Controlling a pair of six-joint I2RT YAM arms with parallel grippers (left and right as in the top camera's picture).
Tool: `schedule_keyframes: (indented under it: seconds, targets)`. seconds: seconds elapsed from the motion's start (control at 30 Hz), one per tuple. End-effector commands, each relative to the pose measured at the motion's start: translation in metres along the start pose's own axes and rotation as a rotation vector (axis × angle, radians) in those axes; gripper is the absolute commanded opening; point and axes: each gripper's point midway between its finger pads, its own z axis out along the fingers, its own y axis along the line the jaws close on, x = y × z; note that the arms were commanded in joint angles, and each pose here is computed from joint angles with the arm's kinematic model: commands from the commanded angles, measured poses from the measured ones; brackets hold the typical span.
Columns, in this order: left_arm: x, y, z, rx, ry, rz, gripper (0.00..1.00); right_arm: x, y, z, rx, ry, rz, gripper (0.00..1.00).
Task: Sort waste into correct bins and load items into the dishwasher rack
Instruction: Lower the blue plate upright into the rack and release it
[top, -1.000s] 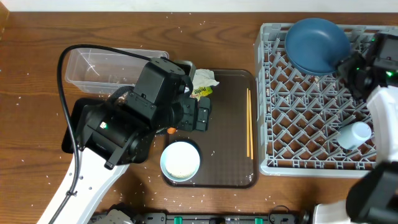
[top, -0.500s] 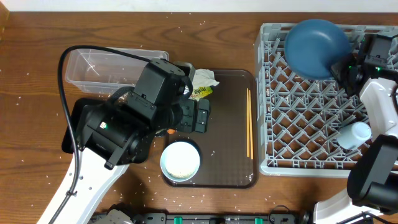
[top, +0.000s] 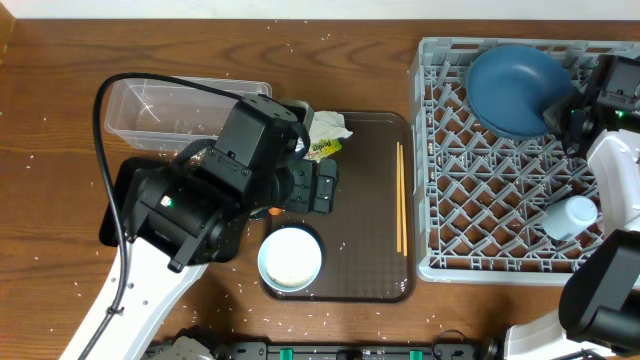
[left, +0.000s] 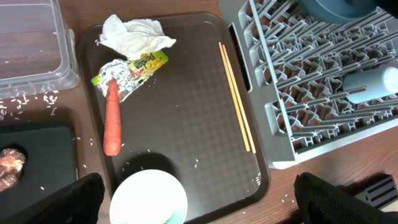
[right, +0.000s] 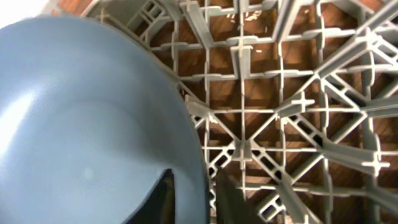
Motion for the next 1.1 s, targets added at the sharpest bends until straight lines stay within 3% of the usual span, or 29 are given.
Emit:
schedule_keyframes:
  seconds: [0.0, 0.23, 0.3, 0.37, 0.5, 0.63, 0.87, 1.07]
  targets:
    - [-0.001, -0.002, -0.005, 0.012, -0.009, 0.009, 0.98, -0.004, -0.003, 0.0, 0.017, -0.016, -0.034, 0.2]
    - [-0.001, -0.002, -0.005, 0.012, -0.009, 0.009, 0.98, 0.013, -0.011, 0.025, 0.056, 0.052, -0.042, 0.22]
    - [-0.001, -0.002, -0.005, 0.012, -0.009, 0.009, 0.98, 0.014, -0.011, 0.026, 0.053, 0.056, -0.041, 0.17]
    - [0.0, -0.002, -0.005, 0.012, -0.008, 0.01, 0.98, 0.01, -0.01, 0.025, 0.048, 0.044, -0.038, 0.01]
    - [0.0, -0.002, -0.005, 0.012, -0.009, 0.009, 0.98, -0.012, -0.007, 0.005, 0.026, -0.023, -0.08, 0.01]
    - [-0.001, -0.002, -0.005, 0.012, -0.01, 0.009, 0.98, -0.053, -0.015, -0.044, 0.11, -0.193, -0.155, 0.01]
    - [-0.001, -0.002, -0.005, 0.012, -0.01, 0.009, 0.98, -0.119, -0.069, -0.186, 0.55, -0.644, -0.153, 0.01]
    - [-0.002, -0.003, -0.005, 0.013, -0.013, 0.01, 0.98, -0.133, -0.074, -0.237, 0.779, -0.726, -0.312, 0.01]
